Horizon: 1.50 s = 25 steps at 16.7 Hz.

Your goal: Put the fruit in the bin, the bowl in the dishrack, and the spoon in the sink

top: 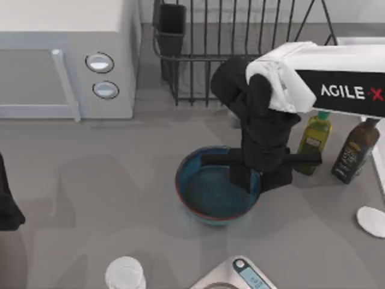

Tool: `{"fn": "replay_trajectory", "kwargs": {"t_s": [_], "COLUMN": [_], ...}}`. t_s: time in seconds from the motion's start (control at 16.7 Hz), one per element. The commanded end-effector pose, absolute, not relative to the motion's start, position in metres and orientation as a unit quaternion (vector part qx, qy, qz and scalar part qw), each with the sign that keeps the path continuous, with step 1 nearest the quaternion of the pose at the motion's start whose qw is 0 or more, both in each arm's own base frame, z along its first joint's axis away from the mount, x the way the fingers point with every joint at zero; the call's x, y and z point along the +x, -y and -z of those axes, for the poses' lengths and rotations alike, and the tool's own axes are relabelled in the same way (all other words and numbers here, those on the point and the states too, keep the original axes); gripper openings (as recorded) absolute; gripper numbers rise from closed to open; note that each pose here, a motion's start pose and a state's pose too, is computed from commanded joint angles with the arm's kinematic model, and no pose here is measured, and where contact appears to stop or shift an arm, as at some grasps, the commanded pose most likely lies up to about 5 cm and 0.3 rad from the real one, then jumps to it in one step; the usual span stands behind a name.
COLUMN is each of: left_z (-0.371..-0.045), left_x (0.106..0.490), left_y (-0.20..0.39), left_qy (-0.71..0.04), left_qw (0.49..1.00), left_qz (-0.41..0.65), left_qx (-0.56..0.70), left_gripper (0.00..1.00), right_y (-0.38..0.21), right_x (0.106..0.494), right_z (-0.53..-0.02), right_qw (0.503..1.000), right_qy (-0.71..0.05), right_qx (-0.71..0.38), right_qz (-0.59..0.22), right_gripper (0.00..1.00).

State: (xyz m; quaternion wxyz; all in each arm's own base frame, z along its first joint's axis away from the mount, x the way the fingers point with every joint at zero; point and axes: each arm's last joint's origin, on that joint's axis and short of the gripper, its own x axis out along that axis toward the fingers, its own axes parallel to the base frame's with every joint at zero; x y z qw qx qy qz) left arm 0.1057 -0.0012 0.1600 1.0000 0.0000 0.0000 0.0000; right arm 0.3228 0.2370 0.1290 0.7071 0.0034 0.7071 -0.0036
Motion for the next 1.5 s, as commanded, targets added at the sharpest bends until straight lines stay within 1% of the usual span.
{"fn": "replay_trajectory", "kwargs": {"t_s": [0.42, 0.6, 0.9, 1.02, 1.26, 1.38, 1.5], "left_z": [-0.16, -0.16, -0.16, -0.16, -0.16, -0.16, -0.16], "left_x": [0.106, 0.106, 0.106, 0.106, 0.106, 0.106, 0.106], "left_y": [0.001, 0.001, 0.001, 0.001, 0.001, 0.001, 0.001], "left_qy": [0.0, 0.0, 0.0, 0.0, 0.0, 0.0, 0.0], "left_qw": [1.0, 1.0, 1.0, 1.0, 1.0, 1.0, 1.0], "left_qz": [0.0, 0.0, 0.0, 0.0, 0.0, 0.0, 0.0], "left_qx": [0.0, 0.0, 0.0, 0.0, 0.0, 0.0, 0.0], "left_gripper": [1.0, 1.0, 1.0, 1.0, 1.0, 1.0, 1.0], "right_y": [-0.24, -0.244, -0.237, -0.237, -0.238, -0.242, -0.249], "right_x": [0.322, 0.324, 0.324, 0.323, 0.322, 0.321, 0.318], "right_z": [-0.135, -0.16, -0.221, -0.23, -0.228, -0.23, -0.236], "right_qw": [0.708, 0.707, 0.706, 0.708, 0.707, 0.721, 0.751], "right_qy": [-0.706, -0.708, -0.708, -0.707, -0.707, -0.693, -0.66], "right_qx": [0.001, -0.002, 0.003, 0.004, 0.002, -0.007, -0.026], "right_qz": [-0.001, -0.001, 0.006, 0.003, 0.003, -0.004, -0.019], "right_gripper": [0.0, 0.0, 0.0, 0.0, 0.0, 0.0, 0.0]}}
